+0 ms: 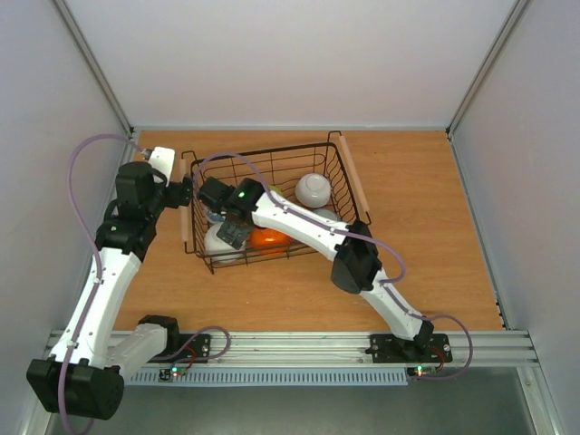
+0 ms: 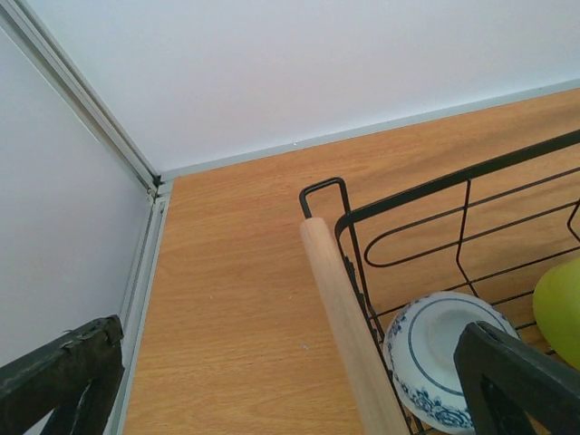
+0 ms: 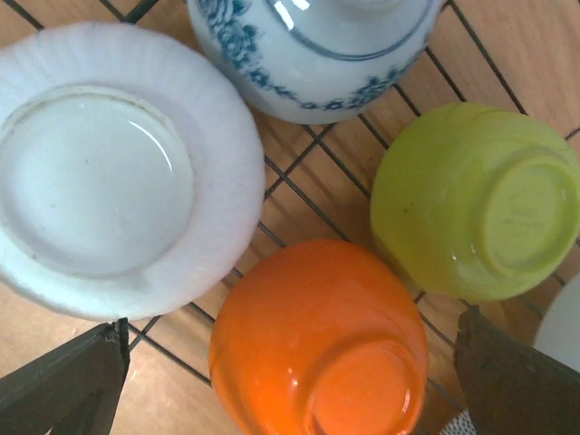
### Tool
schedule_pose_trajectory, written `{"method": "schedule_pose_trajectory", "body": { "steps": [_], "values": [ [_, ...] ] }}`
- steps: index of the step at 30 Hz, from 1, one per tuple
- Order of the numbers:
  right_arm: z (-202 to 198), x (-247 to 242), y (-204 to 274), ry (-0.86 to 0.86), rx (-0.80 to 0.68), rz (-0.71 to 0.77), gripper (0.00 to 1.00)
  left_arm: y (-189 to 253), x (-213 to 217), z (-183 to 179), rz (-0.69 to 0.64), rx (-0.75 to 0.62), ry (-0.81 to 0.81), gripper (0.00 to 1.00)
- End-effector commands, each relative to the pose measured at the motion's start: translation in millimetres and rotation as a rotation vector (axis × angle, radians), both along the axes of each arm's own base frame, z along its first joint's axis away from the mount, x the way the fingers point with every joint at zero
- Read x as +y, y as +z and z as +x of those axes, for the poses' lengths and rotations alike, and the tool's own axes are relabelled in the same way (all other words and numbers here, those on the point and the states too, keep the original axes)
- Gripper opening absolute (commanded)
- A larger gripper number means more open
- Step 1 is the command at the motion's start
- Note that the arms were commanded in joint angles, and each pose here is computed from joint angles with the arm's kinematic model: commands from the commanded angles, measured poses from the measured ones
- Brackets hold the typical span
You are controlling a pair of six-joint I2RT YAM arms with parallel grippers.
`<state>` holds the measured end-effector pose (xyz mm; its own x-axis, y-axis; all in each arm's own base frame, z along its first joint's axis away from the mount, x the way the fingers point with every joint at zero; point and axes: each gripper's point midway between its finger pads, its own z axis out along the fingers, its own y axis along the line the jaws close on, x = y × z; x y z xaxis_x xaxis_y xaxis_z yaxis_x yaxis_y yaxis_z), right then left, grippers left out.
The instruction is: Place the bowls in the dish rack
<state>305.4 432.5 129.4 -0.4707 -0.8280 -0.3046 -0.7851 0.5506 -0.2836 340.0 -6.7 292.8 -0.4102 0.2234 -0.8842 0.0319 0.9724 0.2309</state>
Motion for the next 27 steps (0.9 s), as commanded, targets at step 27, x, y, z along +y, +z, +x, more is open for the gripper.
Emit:
{"method": "schedule_pose_trajectory", "body": {
  "steps": [27],
  "values": [
    [-54,-324,154,-0.812,-0.381,0.64,0.99,-38,37,-38,-0.294,0.098,-0.068,0.99]
  ]
}}
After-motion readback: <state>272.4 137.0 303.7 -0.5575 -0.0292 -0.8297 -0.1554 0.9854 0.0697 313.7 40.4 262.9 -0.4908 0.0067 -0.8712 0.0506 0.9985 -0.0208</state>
